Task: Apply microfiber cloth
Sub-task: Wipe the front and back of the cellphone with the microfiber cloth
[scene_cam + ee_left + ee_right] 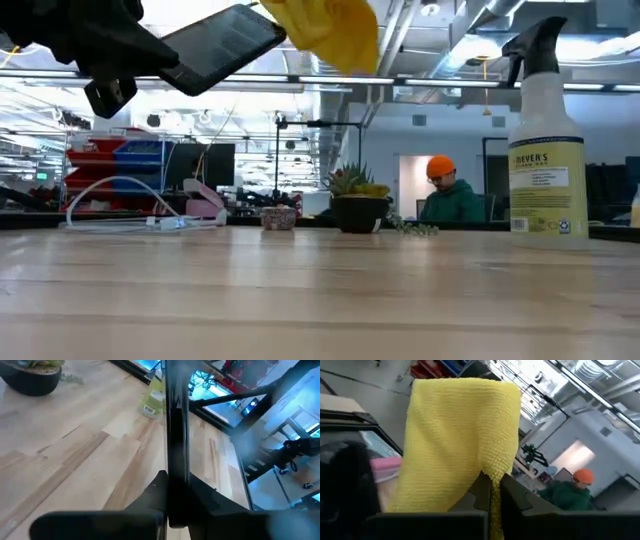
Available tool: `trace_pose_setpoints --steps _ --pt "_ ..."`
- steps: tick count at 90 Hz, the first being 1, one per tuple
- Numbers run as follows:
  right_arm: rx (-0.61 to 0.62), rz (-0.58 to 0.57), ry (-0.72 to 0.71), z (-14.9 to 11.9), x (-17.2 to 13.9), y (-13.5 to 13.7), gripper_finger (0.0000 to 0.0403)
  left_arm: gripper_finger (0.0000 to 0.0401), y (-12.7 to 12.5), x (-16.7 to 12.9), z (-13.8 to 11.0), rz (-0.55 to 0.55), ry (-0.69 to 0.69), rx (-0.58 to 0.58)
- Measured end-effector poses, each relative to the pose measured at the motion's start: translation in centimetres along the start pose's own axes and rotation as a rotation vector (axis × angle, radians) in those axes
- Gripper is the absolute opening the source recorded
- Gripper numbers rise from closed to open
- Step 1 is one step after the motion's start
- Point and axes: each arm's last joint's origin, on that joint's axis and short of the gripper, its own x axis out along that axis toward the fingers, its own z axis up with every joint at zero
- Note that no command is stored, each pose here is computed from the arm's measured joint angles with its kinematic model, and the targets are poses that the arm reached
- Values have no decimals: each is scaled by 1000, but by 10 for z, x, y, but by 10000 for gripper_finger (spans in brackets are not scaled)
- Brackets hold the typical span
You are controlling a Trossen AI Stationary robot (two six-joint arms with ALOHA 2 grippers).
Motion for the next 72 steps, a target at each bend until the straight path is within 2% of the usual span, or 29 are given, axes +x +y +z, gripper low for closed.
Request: trace_pose_setpoints --steps 18,27,38,51,67,72 --pt "40 42 -29 2 -21 -3 0 15 0 0 0 4 -3 -2" --pt "80 121 -56 0 -24 5 0 15 0 0 0 6 -4 -2" --pt "167 259 -61 -7 -11 19 0 15 0 0 1 5 -11 -10" --pt "193 381 -41 -19 8 41 0 15 -1 0 3 1 -24 -19" --pt "249 542 -9 -32 12 65 0 15 0 0 2 4 -25 -7" --pt "248 555 -2 -36 11 71 0 15 0 0 2 5 -24 -5"
